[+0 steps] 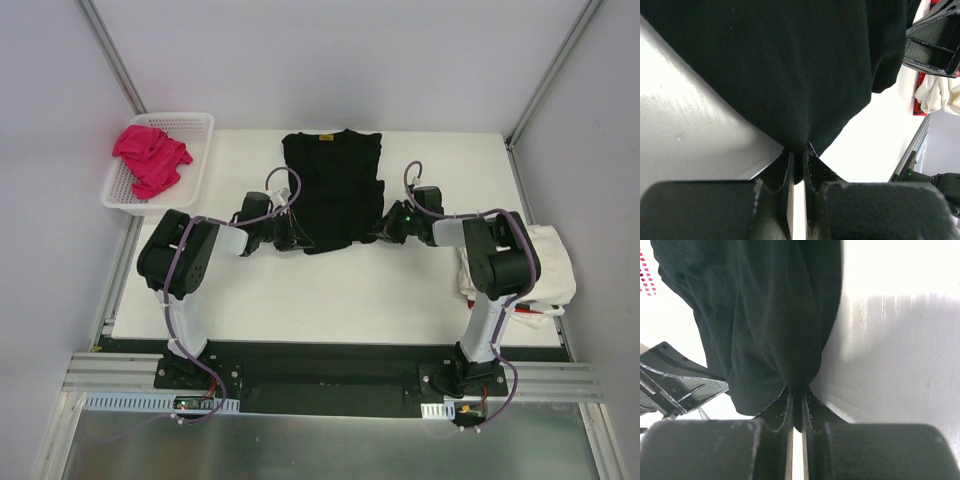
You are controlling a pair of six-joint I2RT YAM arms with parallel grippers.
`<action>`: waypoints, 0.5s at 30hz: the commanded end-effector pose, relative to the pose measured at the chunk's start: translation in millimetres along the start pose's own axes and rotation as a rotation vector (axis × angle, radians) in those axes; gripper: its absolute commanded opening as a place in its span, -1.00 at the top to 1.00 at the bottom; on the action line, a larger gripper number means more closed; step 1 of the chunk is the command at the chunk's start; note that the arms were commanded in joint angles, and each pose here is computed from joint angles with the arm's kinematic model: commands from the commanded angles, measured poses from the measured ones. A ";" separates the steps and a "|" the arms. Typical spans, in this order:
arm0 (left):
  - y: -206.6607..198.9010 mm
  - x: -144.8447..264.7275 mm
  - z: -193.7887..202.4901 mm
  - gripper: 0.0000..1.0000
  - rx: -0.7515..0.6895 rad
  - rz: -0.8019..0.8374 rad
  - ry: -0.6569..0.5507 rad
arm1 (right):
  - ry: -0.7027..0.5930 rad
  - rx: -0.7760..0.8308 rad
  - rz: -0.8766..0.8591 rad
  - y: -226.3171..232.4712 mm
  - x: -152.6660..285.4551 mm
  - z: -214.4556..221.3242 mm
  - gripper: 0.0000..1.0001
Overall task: Fold and stack the t-shirts
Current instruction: Fold the folded rectangular tshirt in 1/3 of the way
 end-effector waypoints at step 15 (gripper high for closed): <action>1.2 68.9 90.1 1.00 0.089 -0.130 0.084 | 0.135 -0.041 0.095 -39.1 59.9 101.3 0.99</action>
Point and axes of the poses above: each gripper's point midway between its finger pads, its own x axis back along the fingers, its own y axis along the line the jaws close on, z = x × y, the point moved 1 cm from there along x, back along the fingers, and after that the axes turned 1 degree about x, right-handed, at the moved point
